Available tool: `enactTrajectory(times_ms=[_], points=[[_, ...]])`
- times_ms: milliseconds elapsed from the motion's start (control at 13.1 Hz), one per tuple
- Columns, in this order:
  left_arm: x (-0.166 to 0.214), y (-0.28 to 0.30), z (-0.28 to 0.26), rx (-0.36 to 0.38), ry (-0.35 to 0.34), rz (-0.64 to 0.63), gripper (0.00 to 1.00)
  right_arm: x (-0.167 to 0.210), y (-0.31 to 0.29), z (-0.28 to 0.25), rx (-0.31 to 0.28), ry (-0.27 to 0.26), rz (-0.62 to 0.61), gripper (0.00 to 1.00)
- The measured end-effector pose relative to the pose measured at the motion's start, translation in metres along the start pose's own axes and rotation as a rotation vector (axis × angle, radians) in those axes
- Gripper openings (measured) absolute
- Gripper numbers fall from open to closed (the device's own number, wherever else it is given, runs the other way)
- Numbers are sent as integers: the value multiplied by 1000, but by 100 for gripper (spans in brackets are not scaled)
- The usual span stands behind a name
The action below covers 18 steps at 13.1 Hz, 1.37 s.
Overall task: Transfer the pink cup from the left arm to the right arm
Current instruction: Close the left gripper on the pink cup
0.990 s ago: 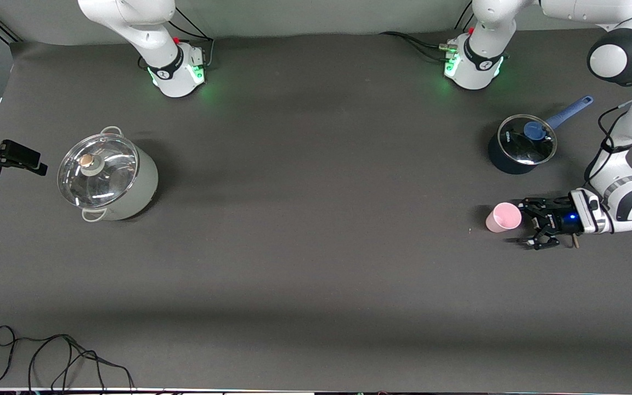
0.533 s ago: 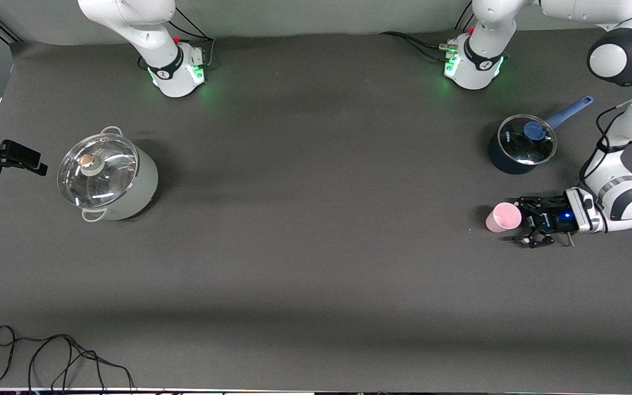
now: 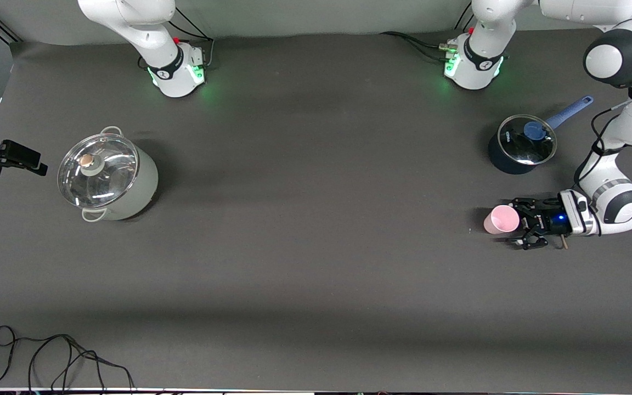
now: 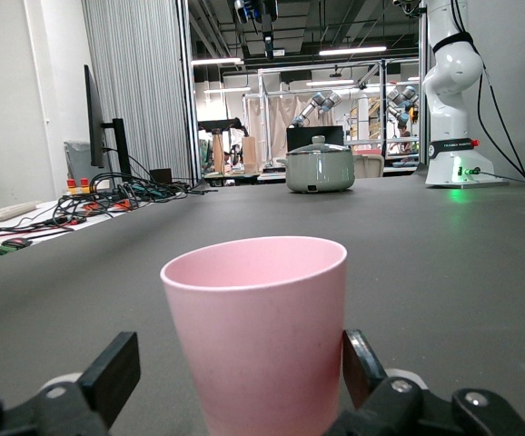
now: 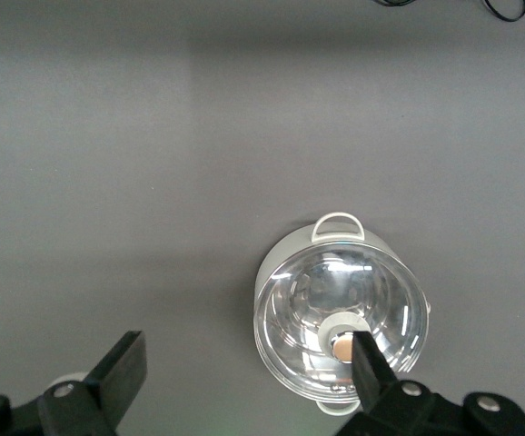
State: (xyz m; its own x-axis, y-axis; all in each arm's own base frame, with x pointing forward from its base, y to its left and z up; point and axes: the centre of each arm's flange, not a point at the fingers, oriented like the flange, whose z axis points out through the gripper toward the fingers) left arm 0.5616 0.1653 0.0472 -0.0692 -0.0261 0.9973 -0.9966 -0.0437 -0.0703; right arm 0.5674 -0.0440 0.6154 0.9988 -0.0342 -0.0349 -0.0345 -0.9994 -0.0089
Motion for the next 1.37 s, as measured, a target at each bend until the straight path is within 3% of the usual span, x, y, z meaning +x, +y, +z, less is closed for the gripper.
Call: enactTrajectory(times_ms=[457,533,685,1142,1371], points=[[1,-5,14,-10,8,3,97,0,-1,0,0,1,-2,100],[1,-6,16,-13,8,4,93,1,-2,0,0,0,-4,100],[1,-7,21,-19,8,5,72,1,-3,1,0,-1,-5,100],[9,-20,22,-25,-9,35,72,2,-3,2,0,-1,-5,100],[51,-59,4,-45,-67,99,72,2,-3,2,0,1,-5,100]])
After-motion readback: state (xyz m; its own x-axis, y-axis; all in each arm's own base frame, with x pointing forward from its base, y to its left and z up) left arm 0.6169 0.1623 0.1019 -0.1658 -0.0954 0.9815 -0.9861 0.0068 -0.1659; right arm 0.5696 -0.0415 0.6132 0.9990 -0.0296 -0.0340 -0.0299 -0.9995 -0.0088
